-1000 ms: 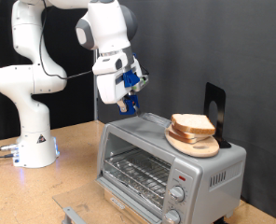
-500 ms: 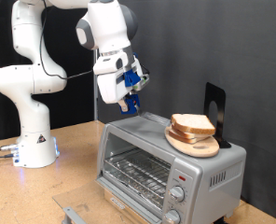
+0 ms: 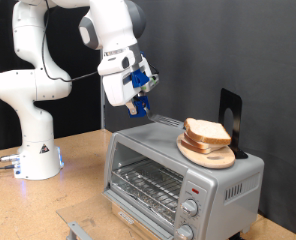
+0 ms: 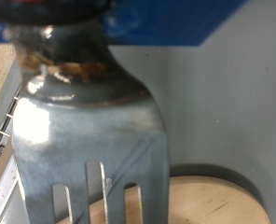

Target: Make a piece of toast with the oven

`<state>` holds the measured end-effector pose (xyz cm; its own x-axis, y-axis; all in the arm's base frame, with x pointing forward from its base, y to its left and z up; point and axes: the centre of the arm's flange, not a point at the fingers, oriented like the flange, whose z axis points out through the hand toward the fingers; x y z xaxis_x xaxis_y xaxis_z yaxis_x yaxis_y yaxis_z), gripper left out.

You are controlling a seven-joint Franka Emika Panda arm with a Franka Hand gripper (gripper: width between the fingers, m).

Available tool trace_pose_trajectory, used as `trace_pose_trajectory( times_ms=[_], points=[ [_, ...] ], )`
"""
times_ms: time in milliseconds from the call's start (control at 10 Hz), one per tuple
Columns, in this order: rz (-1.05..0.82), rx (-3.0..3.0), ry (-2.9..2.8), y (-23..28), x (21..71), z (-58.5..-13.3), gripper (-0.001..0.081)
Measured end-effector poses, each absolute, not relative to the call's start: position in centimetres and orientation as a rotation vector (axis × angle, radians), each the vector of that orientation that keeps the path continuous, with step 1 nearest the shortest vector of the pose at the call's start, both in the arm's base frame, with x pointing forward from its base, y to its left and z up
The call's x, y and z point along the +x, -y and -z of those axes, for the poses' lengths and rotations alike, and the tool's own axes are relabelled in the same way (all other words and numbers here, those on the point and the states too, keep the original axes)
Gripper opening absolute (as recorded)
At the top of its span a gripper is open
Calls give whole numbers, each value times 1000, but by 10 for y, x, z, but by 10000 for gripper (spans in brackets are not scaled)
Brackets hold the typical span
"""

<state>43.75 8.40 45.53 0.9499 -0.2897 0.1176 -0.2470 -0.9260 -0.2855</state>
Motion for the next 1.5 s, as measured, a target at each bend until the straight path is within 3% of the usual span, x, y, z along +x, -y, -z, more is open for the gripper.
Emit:
trace_pose_trajectory(
  times_ms=[1500],
  points=[
    [190, -2868, -512, -105, 481, -440, 386]
  ],
)
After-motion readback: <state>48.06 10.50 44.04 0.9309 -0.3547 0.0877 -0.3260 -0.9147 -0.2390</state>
